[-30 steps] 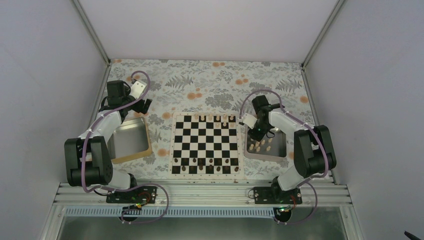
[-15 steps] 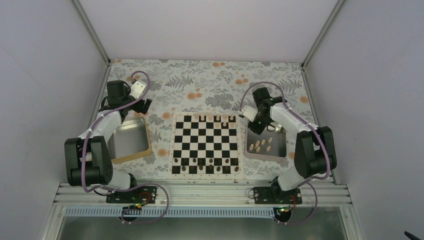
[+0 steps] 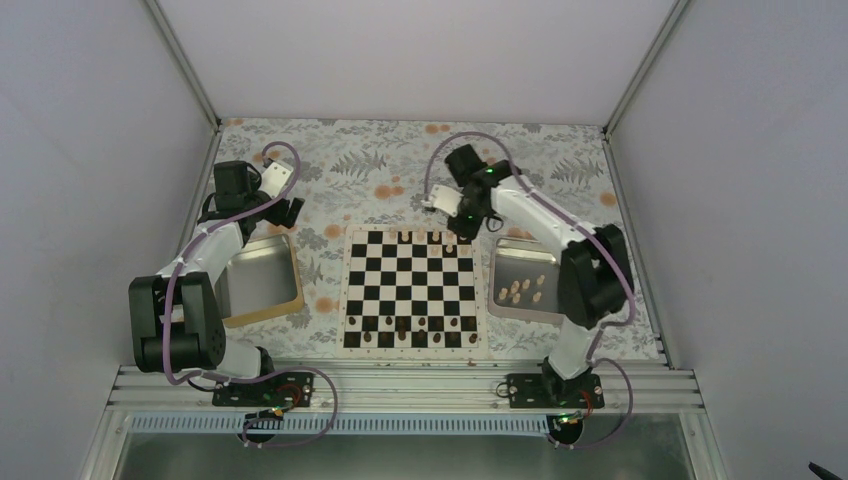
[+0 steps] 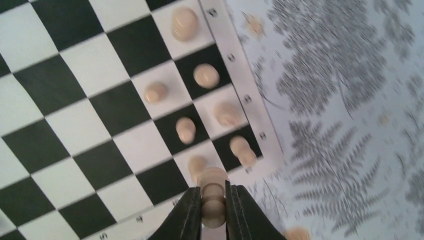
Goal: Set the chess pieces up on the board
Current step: Place the chess piece on the chessboard, then pick up the chess piece from the storage box, then place the chess piece on the chessboard.
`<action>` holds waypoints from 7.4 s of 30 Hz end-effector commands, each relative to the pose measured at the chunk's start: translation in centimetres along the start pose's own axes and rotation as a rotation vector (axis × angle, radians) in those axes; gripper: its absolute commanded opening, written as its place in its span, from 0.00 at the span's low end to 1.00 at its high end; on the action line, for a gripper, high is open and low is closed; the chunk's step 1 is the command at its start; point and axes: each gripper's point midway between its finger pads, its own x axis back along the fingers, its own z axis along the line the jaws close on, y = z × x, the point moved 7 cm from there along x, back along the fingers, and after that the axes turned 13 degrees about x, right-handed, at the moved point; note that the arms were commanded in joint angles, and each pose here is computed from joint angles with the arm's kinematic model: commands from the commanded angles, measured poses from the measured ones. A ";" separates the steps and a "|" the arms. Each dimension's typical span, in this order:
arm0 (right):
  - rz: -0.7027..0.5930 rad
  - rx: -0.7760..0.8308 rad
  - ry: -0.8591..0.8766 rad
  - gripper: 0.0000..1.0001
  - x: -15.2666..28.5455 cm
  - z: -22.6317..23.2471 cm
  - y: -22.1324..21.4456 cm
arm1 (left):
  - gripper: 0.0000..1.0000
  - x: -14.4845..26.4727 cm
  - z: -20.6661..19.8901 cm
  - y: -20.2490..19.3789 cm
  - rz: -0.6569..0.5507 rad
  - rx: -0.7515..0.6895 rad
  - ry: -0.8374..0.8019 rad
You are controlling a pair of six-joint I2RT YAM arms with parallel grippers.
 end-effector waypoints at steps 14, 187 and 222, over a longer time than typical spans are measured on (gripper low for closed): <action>-0.008 0.169 0.124 0.15 -7.4 3.2 8.5 | 1.00 0.6 0.1 1.3 -0.038 -0.010 -0.013; -0.034 0.411 0.097 0.11 -10.2 5.5 18.7 | 1.00 1.1 -0.4 1.9 -0.059 -0.006 -0.055; -0.105 0.117 -0.204 0.61 1.7 -2.7 10.9 | 1.00 1.4 -8.4 2.6 0.009 -0.235 -0.298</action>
